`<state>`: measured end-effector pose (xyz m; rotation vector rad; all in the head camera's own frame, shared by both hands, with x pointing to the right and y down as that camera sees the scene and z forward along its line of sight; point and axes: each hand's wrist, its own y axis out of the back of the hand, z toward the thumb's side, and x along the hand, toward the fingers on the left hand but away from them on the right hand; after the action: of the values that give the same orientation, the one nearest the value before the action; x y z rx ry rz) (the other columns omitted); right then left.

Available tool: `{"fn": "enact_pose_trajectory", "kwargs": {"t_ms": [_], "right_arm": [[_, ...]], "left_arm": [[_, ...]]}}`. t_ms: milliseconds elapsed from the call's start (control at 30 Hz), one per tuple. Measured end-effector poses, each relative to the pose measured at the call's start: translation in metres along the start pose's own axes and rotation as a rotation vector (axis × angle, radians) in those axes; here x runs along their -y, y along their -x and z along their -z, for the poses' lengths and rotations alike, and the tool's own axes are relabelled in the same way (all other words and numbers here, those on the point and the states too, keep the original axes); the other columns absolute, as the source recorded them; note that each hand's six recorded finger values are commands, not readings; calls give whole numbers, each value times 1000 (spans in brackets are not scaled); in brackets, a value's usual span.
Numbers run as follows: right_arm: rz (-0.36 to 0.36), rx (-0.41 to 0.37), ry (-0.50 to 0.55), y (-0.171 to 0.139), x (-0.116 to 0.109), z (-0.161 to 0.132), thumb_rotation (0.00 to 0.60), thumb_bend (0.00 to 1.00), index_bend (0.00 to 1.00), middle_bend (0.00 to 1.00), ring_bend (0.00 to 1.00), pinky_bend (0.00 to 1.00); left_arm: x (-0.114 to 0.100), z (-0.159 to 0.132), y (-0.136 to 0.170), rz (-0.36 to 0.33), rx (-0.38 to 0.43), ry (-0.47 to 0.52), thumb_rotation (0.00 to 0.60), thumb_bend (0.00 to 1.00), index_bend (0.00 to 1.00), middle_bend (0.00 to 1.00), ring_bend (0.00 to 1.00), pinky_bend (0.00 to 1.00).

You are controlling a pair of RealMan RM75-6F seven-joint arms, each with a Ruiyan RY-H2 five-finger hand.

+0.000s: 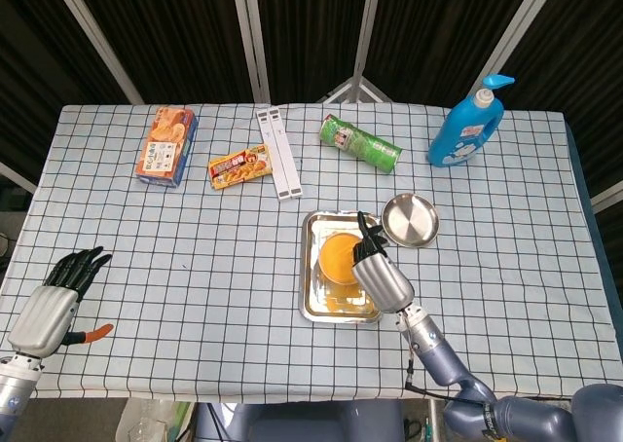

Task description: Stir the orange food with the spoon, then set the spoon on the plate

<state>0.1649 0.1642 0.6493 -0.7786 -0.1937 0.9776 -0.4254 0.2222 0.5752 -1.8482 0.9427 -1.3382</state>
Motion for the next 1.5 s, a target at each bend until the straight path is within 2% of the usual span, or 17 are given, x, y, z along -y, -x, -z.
{"fn": "enact_pose_trajectory", "kwargs": {"t_ms": [100,233,400,667,800,933,1033,1233,1500], "right_arm": [[19,-37,-34,-5,2,-5,600,532,608,556,381,0],[15,-11,-10,-2,3,0,600,531,608,556,381,0],[22,-9,-34,0,2,3,600,532,608,556,381,0],[-29,46,47,1,5,12,600,532,608,556,381,0],[-73,135,162,8,10,30,600,532,608,556,381,0],[-136,245,276,14,24,57,600,531,608,556,381,0],[-192,289,309,13,42,70,600,532,608,556,381,0],[-311,317,340,-1,87,74,600,532,607,556,381,0],[-425,335,393,-12,131,57,600,532,608,556,381,0]], "left_arm": [[0,0,0,0,0,-1,600,0,0,0,0,0],[0,0,0,-1,-2,0,600,0,0,0,0,0],[0,0,0,0,-1,0,600,0,0,0,0,0],[0,0,-1,2,-3,1,600,0,0,0,0,0],[0,1,0,1,-7,4,600,0,0,0,0,0],[0,2,-1,4,-12,7,600,0,0,0,0,0],[0,2,-1,5,-15,10,600,0,0,0,0,0],[-1,3,-2,0,-22,19,600,0,0,0,0,0],[3,4,-5,16,-42,28,600,0,0,0,0,0]]}}
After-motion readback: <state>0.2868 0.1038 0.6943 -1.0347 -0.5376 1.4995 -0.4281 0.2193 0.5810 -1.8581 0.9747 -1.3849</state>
